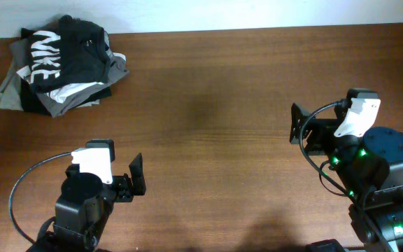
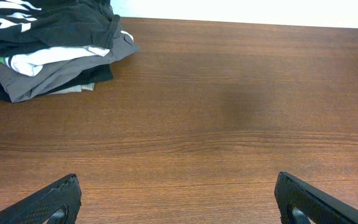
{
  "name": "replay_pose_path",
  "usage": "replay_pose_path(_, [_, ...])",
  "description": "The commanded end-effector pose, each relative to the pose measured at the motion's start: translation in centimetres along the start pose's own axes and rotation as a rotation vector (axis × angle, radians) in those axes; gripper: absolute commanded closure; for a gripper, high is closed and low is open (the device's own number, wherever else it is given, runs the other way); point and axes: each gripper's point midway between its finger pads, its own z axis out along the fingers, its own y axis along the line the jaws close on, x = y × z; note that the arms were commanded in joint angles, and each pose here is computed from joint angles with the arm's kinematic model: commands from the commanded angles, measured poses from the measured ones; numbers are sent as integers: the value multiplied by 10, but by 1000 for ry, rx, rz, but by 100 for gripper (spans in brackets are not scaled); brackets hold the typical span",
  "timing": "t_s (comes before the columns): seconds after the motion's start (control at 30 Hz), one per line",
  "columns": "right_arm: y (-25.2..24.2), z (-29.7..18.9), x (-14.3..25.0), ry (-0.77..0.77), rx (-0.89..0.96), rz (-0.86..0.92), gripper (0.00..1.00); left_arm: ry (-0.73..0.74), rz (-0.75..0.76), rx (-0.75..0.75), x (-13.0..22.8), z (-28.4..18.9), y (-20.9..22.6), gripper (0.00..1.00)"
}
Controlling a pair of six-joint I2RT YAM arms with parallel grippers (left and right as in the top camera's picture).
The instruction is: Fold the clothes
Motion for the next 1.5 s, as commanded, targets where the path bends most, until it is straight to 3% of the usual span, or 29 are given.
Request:
replay_pose_path(0.0, [-4,-4,-6,-22,30,-92,1,-6,-8,-10,0,-1,2,1])
replay_pose_path(0.23, [-27,-27,16,-67,89,-89,1,-6,-8,-10,0,-1,2,1])
replay_pose_path(0.47, [-45,-12,75,-390,23,-78,1,-6,-8,-10,0,-1,2,1])
replay_pose_path(0.83, [-77,-2,120,-503,79,-68,1,-6,-8,-10,0,-1,2,1])
replay_pose_path(0.97, [-78,1,130,-457,85,-113,1,-6,-8,-10,0,-1,2,1])
replay_pose_path(1.1, [-88,16,168,-283,123,-163,2,-6,-8,-10,0,-1,2,1])
replay_pose_path(1.47, [-88,16,169,-279,123,-189,1,-6,-8,-10,0,-1,2,1])
